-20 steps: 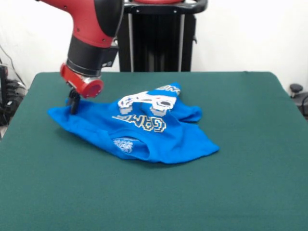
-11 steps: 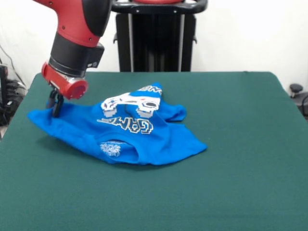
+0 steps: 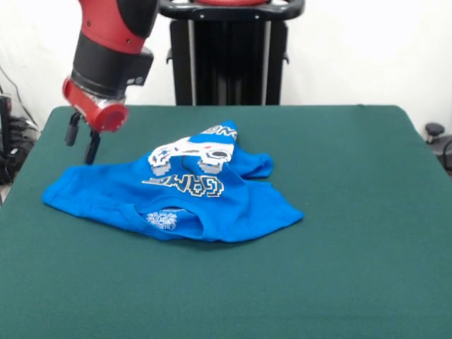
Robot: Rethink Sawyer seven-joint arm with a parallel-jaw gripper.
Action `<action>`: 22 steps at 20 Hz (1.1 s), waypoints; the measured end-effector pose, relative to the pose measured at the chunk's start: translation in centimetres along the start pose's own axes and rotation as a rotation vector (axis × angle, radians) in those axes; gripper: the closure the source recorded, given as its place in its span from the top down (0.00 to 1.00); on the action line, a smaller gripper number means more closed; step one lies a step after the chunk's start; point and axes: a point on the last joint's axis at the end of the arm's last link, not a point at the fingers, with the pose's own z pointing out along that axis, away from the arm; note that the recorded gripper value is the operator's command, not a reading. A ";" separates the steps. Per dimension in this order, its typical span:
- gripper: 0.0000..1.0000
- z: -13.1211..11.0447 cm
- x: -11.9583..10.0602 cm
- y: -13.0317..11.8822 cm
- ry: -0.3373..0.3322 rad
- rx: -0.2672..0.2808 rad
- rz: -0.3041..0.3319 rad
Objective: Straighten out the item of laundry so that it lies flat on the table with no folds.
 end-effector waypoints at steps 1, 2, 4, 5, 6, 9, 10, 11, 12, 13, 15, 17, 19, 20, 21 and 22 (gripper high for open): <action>1.00 -0.6 0.4 0.2 0.025 0.006 0.029; 1.00 -1.2 0.8 0.4 0.048 0.009 0.053; 1.00 -2.1 1.6 1.0 0.093 0.012 0.093; 1.00 -3.0 2.7 1.6 0.138 0.010 0.127; 1.00 -3.3 3.2 1.9 0.157 0.008 0.139; 1.00 -4.3 5.2 3.0 0.212 -0.009 0.172; 1.00 -4.5 6.0 3.3 0.230 -0.013 0.179; 1.00 -4.6 6.4 3.5 0.241 -0.015 0.182; 1.00 -4.6 6.9 3.8 0.251 -0.016 0.185; 1.00 -4.9 8.5 4.4 0.279 -0.014 0.190; 1.00 -5.2 10.1 5.3 0.300 -0.010 0.191; 1.00 -5.5 11.1 5.9 0.314 -0.008 0.194; 1.00 -6.1 12.3 7.0 0.330 -0.010 0.201; 1.00 -6.2 12.6 7.3 0.335 -0.011 0.204; 1.00 -6.5 13.2 7.8 0.344 -0.013 0.212; 1.00 -6.7 13.4 8.1 0.349 -0.014 0.217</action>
